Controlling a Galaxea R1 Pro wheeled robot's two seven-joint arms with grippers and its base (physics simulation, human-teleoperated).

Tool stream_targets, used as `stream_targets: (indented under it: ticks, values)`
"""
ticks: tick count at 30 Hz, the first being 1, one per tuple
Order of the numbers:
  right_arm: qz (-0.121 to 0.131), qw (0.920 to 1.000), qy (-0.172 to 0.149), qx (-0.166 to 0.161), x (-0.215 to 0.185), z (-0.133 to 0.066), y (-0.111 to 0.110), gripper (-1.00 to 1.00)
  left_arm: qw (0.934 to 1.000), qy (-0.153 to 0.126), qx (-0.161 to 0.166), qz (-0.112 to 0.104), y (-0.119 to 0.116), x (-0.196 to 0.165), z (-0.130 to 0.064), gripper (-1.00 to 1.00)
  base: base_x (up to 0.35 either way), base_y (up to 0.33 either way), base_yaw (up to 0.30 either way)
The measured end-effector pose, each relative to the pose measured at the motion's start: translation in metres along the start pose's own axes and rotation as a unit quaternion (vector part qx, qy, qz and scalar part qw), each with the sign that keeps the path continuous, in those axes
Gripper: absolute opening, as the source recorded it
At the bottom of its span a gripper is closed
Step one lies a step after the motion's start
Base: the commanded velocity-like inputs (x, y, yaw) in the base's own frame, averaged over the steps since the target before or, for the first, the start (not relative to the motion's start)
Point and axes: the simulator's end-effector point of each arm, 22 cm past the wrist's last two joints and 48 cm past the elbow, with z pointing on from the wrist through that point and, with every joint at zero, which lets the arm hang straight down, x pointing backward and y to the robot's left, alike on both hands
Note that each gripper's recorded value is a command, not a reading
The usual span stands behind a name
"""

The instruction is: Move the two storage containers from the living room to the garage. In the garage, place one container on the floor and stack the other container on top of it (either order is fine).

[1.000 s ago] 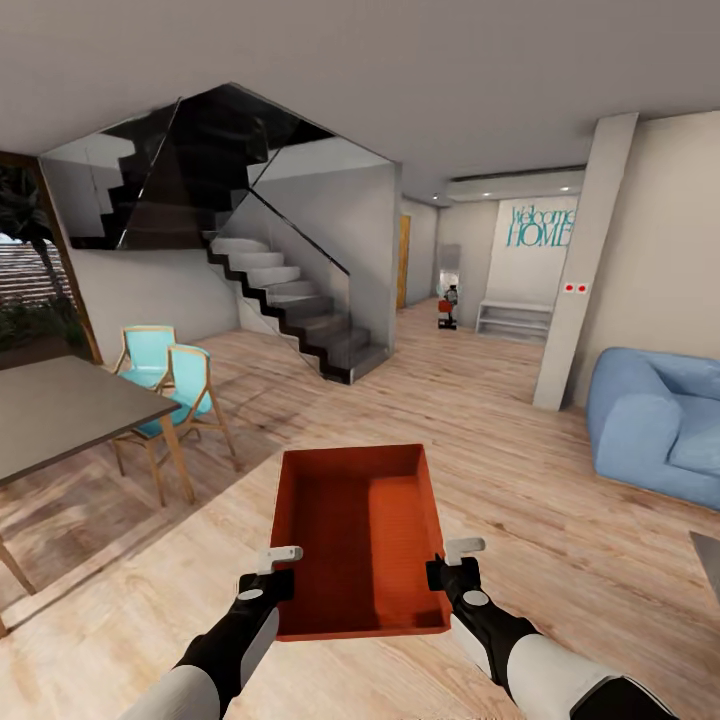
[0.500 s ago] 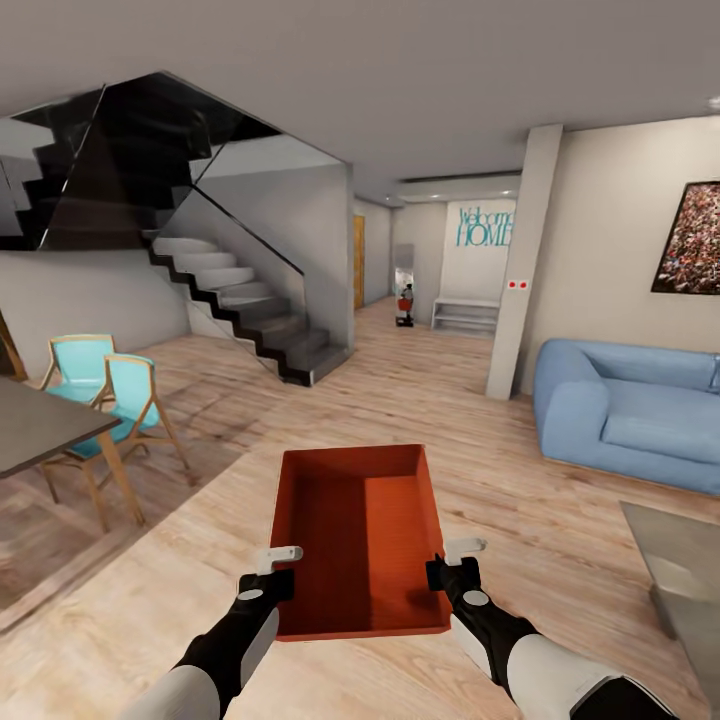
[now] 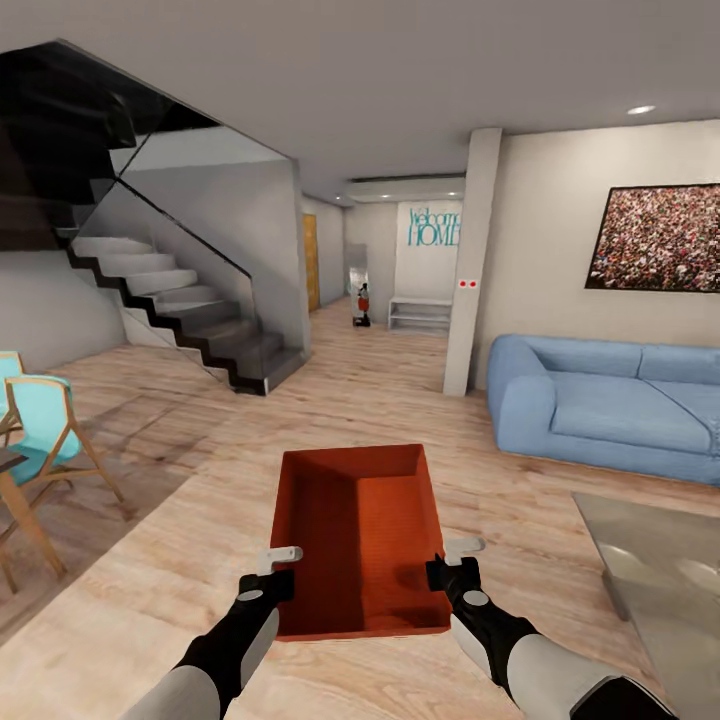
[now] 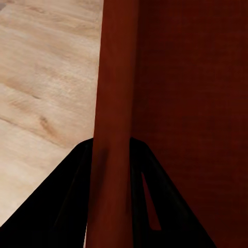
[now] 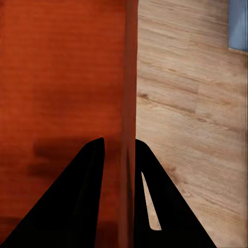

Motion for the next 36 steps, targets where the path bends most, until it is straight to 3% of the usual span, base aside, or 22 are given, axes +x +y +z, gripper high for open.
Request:
stream_targets:
  ticks: [36]
  values:
    - [0.000, 1.0000, 0.001, 0.000, 0.0001, -0.0001, 0.0009, -1.00, 1.0000, 0.001, 0.000, 0.000, 0.0008, 0.0003, 0.0002, -1.00, 0.322, 0.000, -0.010]
